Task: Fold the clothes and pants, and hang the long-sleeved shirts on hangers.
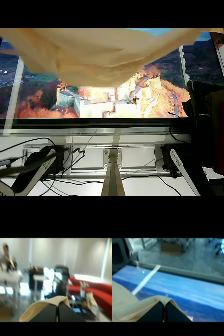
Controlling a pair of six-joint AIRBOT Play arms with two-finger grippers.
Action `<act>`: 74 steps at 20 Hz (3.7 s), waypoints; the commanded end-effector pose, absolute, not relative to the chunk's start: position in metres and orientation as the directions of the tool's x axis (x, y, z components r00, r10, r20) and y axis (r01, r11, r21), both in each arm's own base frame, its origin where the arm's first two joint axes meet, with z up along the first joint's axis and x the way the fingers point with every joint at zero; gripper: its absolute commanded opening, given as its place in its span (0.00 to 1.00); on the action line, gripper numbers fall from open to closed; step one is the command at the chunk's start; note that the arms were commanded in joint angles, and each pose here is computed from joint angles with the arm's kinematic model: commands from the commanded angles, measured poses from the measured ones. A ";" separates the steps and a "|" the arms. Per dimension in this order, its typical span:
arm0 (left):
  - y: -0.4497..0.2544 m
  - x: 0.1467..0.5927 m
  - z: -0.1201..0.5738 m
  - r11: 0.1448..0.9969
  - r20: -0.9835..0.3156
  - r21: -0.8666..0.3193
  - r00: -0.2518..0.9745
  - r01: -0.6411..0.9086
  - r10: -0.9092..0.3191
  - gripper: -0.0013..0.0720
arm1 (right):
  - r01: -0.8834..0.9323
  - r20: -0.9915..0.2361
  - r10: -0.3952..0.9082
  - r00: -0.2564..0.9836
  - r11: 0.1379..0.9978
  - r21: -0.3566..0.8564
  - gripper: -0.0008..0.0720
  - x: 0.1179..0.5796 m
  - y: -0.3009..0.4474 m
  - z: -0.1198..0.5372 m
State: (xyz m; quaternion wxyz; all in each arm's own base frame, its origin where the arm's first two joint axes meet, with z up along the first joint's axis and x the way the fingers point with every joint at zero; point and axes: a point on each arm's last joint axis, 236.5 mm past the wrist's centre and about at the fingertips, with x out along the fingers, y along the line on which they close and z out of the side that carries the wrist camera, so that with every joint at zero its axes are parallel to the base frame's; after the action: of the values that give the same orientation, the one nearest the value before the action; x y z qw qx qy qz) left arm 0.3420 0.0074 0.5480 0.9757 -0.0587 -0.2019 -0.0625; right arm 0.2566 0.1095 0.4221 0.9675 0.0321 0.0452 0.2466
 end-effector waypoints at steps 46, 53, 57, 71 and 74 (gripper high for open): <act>-0.179 0.418 0.060 0.759 -0.707 -0.567 0.285 0.320 -0.647 0.03 | 0.342 -0.574 -0.098 0.813 0.878 0.335 0.03 0.447 -0.083 0.072; -0.263 0.284 -0.028 0.694 -0.679 -0.714 0.151 0.093 -0.719 0.13 | 0.365 -0.590 -0.108 0.800 0.869 0.335 0.03 0.447 -0.091 0.062; -0.312 0.224 -0.053 0.670 -0.677 -0.728 -0.002 0.143 -0.736 0.86 | 0.364 -0.586 -0.110 0.803 0.869 0.336 0.03 0.448 -0.092 0.063; -0.397 0.204 -0.106 0.654 -0.656 -0.754 -0.128 0.067 -0.743 0.81 | 0.364 -0.590 -0.108 0.800 0.869 0.335 0.03 0.447 -0.091 0.062; -0.416 0.206 -0.109 0.637 -0.641 -0.767 -0.162 0.079 -0.751 0.62 | 0.364 -0.590 -0.108 0.800 0.869 0.335 0.03 0.447 -0.091 0.062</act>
State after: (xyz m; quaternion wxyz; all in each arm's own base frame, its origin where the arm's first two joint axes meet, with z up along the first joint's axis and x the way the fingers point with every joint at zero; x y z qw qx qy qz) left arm 0.2027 -0.3987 -0.1044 0.6055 -0.2528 0.6765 -0.3344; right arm 0.4475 -0.0912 0.0621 0.9225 0.2215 0.2889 -0.1282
